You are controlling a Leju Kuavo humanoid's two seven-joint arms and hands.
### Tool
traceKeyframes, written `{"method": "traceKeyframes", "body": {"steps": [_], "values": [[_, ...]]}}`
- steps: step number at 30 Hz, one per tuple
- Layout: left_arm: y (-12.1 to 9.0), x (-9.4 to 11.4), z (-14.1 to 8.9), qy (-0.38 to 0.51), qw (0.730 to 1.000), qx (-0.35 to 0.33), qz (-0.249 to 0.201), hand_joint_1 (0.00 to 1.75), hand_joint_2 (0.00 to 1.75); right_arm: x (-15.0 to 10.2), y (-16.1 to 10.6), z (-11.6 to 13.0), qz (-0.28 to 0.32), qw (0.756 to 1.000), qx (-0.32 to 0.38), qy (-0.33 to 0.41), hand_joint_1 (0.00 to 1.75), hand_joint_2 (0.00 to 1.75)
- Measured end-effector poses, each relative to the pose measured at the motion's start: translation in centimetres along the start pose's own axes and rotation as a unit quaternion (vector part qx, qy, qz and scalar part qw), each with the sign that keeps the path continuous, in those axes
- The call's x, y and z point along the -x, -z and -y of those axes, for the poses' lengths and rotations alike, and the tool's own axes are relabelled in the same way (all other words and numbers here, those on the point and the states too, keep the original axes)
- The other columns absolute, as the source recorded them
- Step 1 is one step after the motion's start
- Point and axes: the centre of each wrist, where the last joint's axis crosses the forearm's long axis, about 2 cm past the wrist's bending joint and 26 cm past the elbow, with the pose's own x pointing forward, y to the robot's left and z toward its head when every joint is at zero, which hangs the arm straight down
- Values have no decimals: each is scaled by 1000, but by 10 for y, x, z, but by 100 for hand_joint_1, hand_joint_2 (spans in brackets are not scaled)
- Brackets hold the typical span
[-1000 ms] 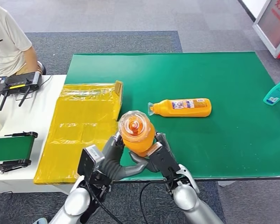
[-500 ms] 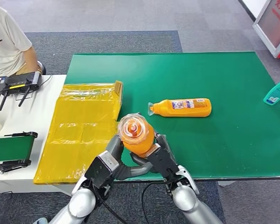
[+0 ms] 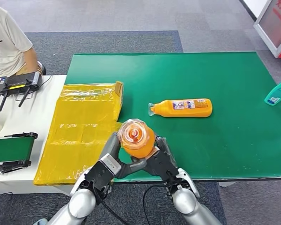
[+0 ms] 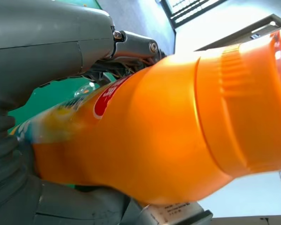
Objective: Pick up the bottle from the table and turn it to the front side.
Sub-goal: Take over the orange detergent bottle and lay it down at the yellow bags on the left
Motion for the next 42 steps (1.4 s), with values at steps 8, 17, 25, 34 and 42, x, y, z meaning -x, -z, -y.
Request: {"method": "traceKeyframes", "body": {"steps": [8, 17, 25, 34, 42], "values": [[-3, 3, -1, -2, 1000, 2, 2, 175, 175, 0, -5, -3, -3, 1000, -1, 30, 131, 175], [-14, 7, -1, 11, 1000, -23, -5, 175, 175, -1, -7, -1, -10, 999, 6, 48, 0, 175], [-39, 20, -24, 121, 984, -119, -42, 175, 175, -6, -13, 12, -13, 997, 58, 49, 0, 175], [-72, 30, -59, 264, 946, -162, -98, 175, 175, -14, -24, 33, -7, 993, 109, 43, 0, 175], [-71, 49, -87, 540, 822, -98, -151, 175, 175, -19, -27, 40, 6, 994, 101, 42, 0, 175]]}}
